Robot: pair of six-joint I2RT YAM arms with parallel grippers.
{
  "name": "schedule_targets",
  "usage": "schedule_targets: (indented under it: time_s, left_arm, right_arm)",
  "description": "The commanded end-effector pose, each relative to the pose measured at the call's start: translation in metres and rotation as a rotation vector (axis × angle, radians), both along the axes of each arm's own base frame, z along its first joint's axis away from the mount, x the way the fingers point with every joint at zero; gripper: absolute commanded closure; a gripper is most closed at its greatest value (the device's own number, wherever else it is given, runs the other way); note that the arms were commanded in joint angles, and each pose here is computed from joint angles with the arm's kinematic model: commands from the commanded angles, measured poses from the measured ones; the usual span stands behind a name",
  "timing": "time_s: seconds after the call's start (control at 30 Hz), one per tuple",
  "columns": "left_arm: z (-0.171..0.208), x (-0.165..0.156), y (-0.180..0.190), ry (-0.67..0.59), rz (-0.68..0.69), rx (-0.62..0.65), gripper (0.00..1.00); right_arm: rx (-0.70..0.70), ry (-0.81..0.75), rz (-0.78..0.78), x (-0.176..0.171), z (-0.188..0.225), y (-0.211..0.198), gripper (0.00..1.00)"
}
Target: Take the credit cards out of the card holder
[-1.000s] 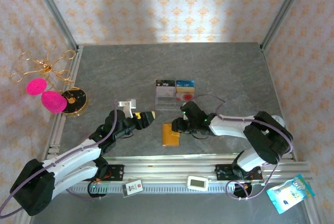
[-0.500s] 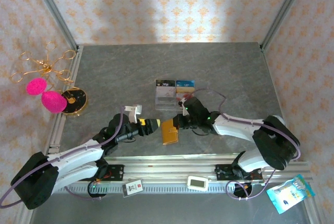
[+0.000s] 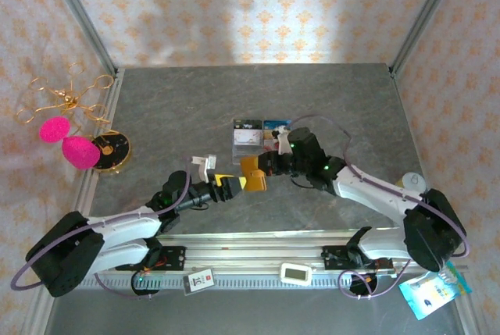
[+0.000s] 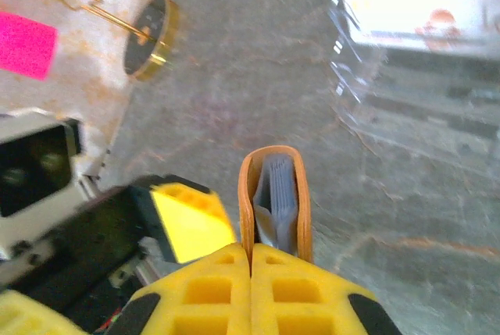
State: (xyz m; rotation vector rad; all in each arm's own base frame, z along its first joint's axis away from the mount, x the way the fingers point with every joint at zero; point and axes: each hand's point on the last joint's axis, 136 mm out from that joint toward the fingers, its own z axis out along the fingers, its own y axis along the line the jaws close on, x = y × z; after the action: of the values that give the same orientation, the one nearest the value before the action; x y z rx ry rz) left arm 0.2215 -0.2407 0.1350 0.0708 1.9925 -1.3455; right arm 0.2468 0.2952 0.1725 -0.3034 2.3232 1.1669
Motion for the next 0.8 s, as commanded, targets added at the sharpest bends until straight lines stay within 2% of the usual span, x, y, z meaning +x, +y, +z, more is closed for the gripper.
schedule_targets:
  time_s: [0.0, 0.3, 0.53, 0.6, 0.77]
  left_arm:
    - [0.031, -0.007, -0.007, -0.105, -0.050, -0.114, 0.10]
    - [0.072, -0.013, -0.002, -0.277, -0.051, -0.179, 0.04]
    - [0.108, -0.017, 0.003, -0.418, -0.042, -0.198, 0.06]
    - [0.114, -0.017, 0.003, -0.441, -0.044, -0.204, 0.12]
    - [0.119, -0.020, -0.002, -0.440, -0.077, -0.217, 0.45]
  right_arm:
    - [0.094, -0.104, 0.038, 0.002, 0.056, 0.006, 1.00]
    - [0.227, -0.179, 0.115, -0.003, 0.124, 0.017, 1.00]
    - [0.350, -0.154, 0.190, -0.018, 0.146, 0.027, 1.00]
    - [0.355, -0.151, 0.195, -0.019, 0.146, 0.028, 1.00]
    - [0.336, -0.130, 0.166, -0.016, 0.134, 0.026, 1.00]
